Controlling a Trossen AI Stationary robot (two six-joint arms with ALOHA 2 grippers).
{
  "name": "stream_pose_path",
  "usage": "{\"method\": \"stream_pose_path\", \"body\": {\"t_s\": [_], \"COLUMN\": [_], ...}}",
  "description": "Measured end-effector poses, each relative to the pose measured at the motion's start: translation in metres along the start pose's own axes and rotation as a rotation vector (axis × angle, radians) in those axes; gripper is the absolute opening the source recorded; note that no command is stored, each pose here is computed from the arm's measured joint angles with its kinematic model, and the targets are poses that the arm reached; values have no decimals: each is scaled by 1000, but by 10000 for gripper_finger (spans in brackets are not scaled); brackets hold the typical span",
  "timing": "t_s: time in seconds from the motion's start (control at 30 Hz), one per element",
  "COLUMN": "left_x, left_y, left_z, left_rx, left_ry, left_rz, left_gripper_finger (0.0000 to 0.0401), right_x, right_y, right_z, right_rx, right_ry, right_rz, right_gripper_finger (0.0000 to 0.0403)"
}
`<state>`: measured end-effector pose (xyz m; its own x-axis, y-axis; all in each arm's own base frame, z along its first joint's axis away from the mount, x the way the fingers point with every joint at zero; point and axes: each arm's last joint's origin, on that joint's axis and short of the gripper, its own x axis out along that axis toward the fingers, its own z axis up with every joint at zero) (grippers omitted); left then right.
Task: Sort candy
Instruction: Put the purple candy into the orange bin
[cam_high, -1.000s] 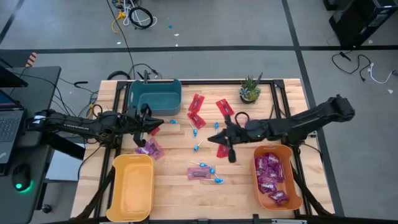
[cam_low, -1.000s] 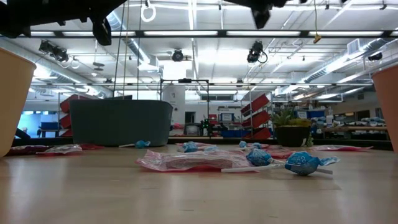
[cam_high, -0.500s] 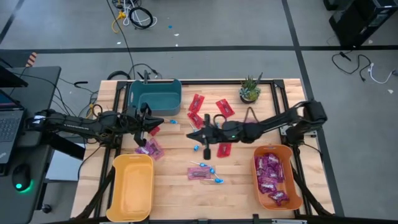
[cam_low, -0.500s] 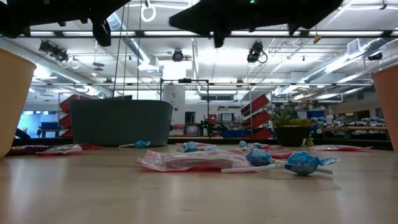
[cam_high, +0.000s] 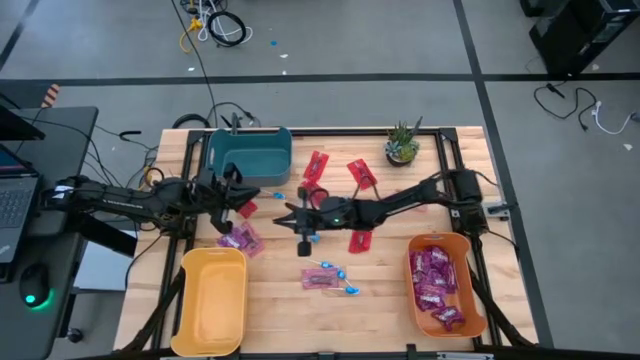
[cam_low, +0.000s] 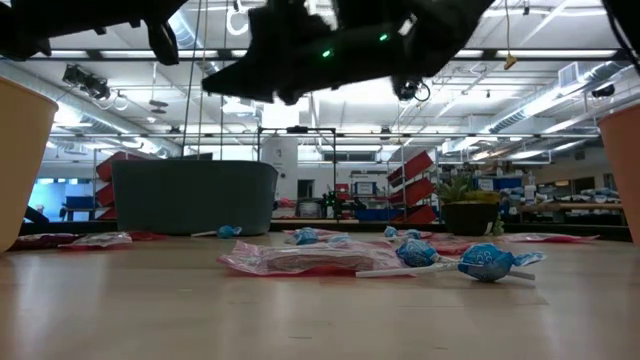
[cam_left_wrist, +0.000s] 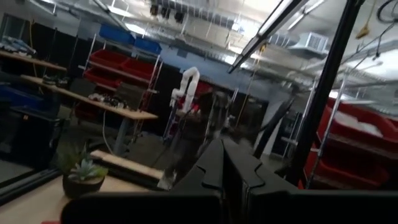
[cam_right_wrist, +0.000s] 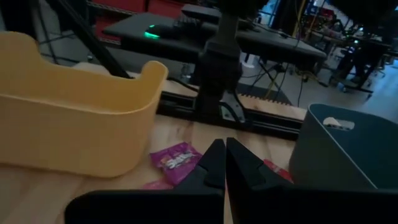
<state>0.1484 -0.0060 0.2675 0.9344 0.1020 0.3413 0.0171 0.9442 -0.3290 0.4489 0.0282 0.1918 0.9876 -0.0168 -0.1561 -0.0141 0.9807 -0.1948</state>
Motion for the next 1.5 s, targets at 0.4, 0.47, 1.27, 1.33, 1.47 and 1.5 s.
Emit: {"method": "stream_pose_path", "body": {"t_s": [0.4, 0.47, 1.27, 1.33, 1.47, 1.5], "left_x": [0, 0, 0, 0, 0, 0], "left_y": [0, 1, 2, 2, 2, 2], "left_z": [1, 1, 2, 2, 2, 2], "left_rx": [21, 21, 28, 28, 28, 28], "left_ry": [-14, -17, -31, -31, -31, -31], "left_rz": [12, 22, 77, 77, 78, 79], "left_gripper_finger": [1, 1, 1, 1, 1, 1], "right_x": [64, 73, 127, 127, 126, 126], "right_y": [-11, -11, 7, 9, 11, 11], "right_z": [-22, -25, -74, -76, -79, -79], "right_rx": [100, 127, 225, 220, 218, 213], "right_ry": [-46, -49, 35, 56, 84, 85], "right_rz": [13, 26, 180, 184, 191, 202], "right_gripper_finger": [1, 1, 3, 3, 3, 2]}}
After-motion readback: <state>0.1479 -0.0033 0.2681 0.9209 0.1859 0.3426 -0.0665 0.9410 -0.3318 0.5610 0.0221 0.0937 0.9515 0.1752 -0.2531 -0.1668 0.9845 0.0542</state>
